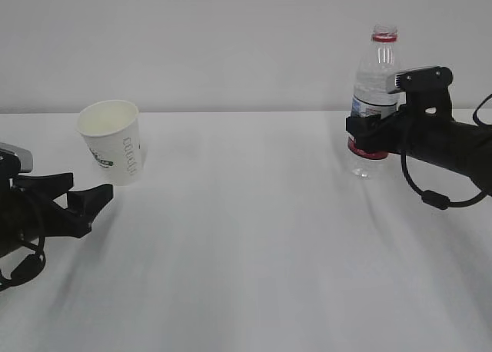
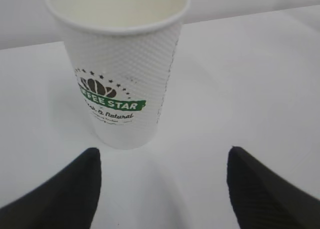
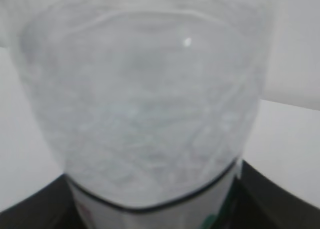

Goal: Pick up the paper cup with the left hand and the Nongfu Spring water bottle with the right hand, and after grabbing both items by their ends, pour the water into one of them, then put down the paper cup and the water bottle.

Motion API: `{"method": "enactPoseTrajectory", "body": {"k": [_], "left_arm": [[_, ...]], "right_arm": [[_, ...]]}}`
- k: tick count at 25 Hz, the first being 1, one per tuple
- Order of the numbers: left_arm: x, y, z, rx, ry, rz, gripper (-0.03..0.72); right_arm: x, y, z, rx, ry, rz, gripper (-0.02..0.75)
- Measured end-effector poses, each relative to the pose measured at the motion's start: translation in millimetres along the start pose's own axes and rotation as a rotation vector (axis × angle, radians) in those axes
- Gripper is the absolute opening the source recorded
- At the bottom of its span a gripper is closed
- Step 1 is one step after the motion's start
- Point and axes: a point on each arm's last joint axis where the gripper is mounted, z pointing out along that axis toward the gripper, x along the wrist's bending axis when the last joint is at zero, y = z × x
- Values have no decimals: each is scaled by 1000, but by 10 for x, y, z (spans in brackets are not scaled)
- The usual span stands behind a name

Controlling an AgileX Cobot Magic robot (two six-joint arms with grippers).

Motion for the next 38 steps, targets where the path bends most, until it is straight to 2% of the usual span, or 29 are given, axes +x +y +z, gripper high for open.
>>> {"method": "enactPoseTrajectory", "body": {"k": [11, 17, 22, 28, 38], "left_arm": [[-1, 0, 0, 0, -2, 1, 577], [-1, 0, 0, 0, -2, 1, 577], [0, 0, 0, 0, 0, 0, 577], [17, 2, 0, -3, 19, -9, 577], [9, 1, 0, -1, 10, -5, 577]], "right_arm": [[27, -23, -383, -69, -102, 60, 460], [42, -94, -677, -63, -185, 84, 460], [86, -76, -897, -70, -206, 90, 460], [104, -48, -1204, -95, -280, 104, 460], [169, -20, -1560, -131, -323, 84, 459]]}}
